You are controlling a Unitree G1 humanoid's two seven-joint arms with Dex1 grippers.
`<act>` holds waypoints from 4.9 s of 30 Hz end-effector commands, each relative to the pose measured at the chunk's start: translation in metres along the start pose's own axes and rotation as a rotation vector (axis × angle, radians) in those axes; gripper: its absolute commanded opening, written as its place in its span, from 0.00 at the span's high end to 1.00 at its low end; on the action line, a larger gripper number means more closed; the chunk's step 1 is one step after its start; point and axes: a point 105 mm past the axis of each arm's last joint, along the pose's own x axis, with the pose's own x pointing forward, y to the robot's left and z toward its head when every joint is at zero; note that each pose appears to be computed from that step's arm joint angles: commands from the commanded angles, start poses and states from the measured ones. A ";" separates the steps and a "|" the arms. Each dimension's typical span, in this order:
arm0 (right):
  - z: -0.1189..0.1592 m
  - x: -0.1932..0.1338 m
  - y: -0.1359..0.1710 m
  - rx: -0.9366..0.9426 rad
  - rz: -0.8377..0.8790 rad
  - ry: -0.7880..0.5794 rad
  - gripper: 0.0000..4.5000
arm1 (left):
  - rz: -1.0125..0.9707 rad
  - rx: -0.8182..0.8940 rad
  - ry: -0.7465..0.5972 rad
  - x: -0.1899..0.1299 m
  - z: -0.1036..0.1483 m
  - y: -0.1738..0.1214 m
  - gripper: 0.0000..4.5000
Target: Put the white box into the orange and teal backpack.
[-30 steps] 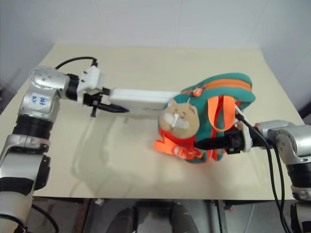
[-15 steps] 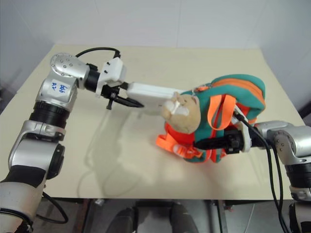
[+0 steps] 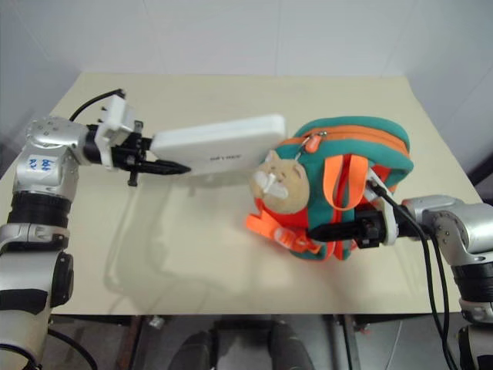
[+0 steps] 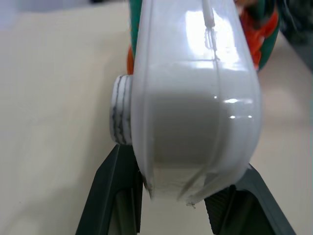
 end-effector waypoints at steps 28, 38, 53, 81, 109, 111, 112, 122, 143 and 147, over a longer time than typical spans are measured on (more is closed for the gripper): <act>0.008 0.000 0.007 -0.040 0.005 -0.027 0.88 | 0.053 0.244 0.324 0.029 -0.020 0.034 0.72; 0.009 0.003 0.007 -0.046 0.014 -0.033 0.88 | -0.157 0.242 0.264 0.073 0.017 0.031 0.72; 0.006 0.002 0.013 -0.038 0.016 -0.022 0.88 | -0.302 0.275 0.304 0.099 0.028 0.026 0.72; 0.005 0.003 0.016 -0.029 0.023 -0.017 0.88 | -0.367 -0.088 -0.027 0.036 0.024 -0.024 0.72; 0.004 0.006 0.016 -0.038 0.021 -0.021 0.88 | -0.307 0.146 0.313 0.158 0.016 -0.002 0.72; 0.004 0.006 0.016 -0.040 0.023 -0.022 0.88 | -0.338 0.137 0.272 0.169 0.022 -0.006 0.72; 0.004 0.006 0.017 -0.041 0.023 -0.023 0.88 | -0.341 0.129 0.247 0.175 0.026 -0.007 0.72; 0.000 0.008 0.021 -0.042 0.015 -0.039 0.88 | -0.400 0.042 0.067 0.217 0.051 -0.025 0.72; -0.002 0.009 0.018 -0.037 0.004 -0.058 0.88 | -0.288 0.043 -0.046 0.121 0.034 -0.003 0.00; -0.002 0.011 0.017 -0.036 0.009 -0.059 0.88 | -0.230 0.044 -0.050 0.095 0.033 0.000 0.00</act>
